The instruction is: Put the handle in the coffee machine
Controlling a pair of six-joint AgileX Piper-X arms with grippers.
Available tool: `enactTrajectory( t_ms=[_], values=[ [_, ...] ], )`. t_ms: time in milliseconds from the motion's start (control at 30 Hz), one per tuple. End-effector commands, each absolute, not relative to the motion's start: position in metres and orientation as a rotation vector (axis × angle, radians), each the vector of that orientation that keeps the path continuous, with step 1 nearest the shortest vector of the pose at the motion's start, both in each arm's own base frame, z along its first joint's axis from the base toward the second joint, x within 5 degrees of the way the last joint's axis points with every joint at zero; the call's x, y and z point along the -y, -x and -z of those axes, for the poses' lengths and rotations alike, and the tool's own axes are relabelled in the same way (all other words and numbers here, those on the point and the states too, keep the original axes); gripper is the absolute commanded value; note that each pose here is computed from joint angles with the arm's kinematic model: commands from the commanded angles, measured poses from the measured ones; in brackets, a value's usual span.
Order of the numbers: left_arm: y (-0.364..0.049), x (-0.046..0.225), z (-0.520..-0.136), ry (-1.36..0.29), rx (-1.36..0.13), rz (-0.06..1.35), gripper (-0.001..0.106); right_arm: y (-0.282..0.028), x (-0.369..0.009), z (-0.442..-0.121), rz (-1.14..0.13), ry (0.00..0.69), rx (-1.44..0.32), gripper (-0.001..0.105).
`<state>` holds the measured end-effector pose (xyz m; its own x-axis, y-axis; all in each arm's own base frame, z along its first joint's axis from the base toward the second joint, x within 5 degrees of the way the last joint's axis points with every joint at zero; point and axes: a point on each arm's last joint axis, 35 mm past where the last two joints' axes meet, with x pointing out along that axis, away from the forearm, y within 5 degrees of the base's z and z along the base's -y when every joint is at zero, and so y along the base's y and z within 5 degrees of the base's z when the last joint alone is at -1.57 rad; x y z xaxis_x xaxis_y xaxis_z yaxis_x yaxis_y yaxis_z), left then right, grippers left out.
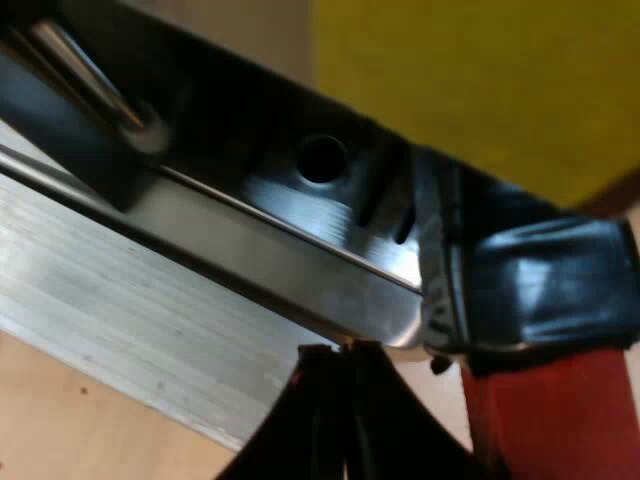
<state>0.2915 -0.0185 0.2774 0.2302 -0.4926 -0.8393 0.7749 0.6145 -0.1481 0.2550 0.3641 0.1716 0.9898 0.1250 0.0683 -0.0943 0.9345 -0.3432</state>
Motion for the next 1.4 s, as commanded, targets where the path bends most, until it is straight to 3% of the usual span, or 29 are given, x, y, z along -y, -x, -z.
enactTrajectory(
  t_ms=[33,400,700,1400],
  values=[
    [-0.288,0.029,-0.282,-0.295,-1.014,0.917,0.000,-0.257,-0.363,-0.199,-0.114,0.256,0.173,0.038],
    [-0.276,0.032,-0.291,-0.129,-1.028,0.917,0.000,-0.251,-0.364,-0.196,-0.122,0.261,0.165,0.038],
    [-0.270,0.032,-0.277,-0.093,-1.082,0.925,0.000,-0.238,-0.353,-0.187,-0.141,0.301,0.135,0.038],
    [-0.258,0.032,-0.289,-0.007,-1.079,0.895,0.000,-0.198,-0.310,-0.202,-0.177,0.327,0.121,0.038]
  ],
)
